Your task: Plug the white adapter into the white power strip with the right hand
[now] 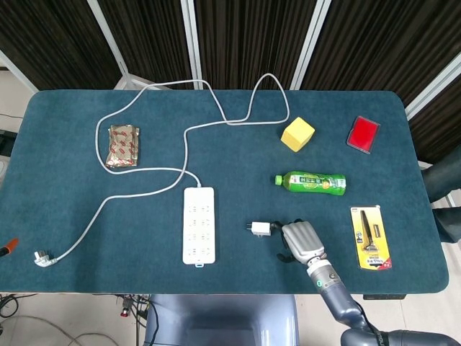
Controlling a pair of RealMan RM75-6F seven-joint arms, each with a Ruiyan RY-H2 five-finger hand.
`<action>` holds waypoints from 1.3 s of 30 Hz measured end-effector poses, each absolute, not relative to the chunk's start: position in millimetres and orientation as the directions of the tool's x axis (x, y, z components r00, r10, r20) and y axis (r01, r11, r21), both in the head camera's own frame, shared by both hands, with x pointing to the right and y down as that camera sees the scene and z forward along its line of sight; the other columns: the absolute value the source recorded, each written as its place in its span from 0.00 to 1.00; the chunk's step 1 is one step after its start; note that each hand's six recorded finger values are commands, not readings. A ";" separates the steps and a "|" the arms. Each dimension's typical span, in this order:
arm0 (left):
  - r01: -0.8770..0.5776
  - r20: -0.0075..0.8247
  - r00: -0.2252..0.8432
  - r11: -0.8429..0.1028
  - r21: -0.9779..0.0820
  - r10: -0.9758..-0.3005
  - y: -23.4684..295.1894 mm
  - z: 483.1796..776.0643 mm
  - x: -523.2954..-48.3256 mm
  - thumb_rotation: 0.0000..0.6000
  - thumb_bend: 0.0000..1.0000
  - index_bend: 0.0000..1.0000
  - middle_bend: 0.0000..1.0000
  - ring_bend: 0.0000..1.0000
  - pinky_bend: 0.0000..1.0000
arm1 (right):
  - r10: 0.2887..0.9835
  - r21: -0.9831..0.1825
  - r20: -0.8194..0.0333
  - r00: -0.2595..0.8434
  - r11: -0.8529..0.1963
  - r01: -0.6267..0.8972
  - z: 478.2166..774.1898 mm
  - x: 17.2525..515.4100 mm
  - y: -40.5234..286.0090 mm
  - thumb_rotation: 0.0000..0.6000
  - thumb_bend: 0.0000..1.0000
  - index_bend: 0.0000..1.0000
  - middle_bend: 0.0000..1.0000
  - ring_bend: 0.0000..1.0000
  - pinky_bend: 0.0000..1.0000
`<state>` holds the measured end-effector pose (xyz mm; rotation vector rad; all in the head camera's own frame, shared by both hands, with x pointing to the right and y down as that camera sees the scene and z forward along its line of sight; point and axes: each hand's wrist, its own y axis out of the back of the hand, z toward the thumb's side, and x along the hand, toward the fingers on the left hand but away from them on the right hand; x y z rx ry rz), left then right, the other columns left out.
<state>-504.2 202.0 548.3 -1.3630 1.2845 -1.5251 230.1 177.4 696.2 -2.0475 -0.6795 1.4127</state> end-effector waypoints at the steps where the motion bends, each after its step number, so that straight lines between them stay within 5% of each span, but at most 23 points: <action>1: -0.105 0.270 -0.191 -0.253 -0.962 -0.944 202.0 548.3 -504.2 1.00 0.07 0.11 0.00 0.00 0.00 | 0.679 -0.691 -0.660 0.320 -0.716 0.094 695.3 229.0 176.9 1.00 0.28 0.33 0.67 0.51 0.35; 26: -0.108 0.270 -0.190 -0.254 -0.961 -0.944 201.8 548.1 -504.4 1.00 0.07 0.11 0.00 0.00 0.00 | 0.702 -0.714 -0.604 0.376 -0.687 0.136 670.5 195.2 161.2 1.00 0.28 0.32 0.67 0.51 0.35; 29: -0.108 0.271 -0.191 -0.254 -0.961 -0.944 201.9 548.0 -504.5 1.00 0.07 0.11 0.00 0.00 0.00 | 0.715 -0.728 -0.586 0.381 -0.671 0.141 661.4 193.1 156.6 1.00 0.28 0.25 0.52 0.47 0.32; 31: -0.109 0.270 -0.190 -0.253 -0.961 -0.944 202.0 547.8 -504.6 1.00 0.07 0.11 0.00 0.00 0.00 | 0.734 -0.744 -0.566 0.375 -0.651 0.150 654.5 192.9 151.2 1.00 0.28 0.19 0.32 0.33 0.20; 34: -0.108 0.270 -0.190 -0.253 -0.961 -0.944 201.9 547.9 -504.4 1.00 0.07 0.11 0.00 0.00 0.00 | 0.763 -0.771 -0.535 0.362 -0.616 0.159 645.2 193.0 142.0 1.00 0.28 0.15 0.17 0.13 0.09; 39: -0.107 0.269 -0.191 -0.252 -0.962 -0.944 202.0 548.0 -504.3 1.00 0.07 0.11 0.00 0.00 0.00 | 0.767 -0.762 -0.543 0.342 -0.621 0.186 644.4 191.3 134.5 1.00 0.28 0.15 0.12 0.08 0.08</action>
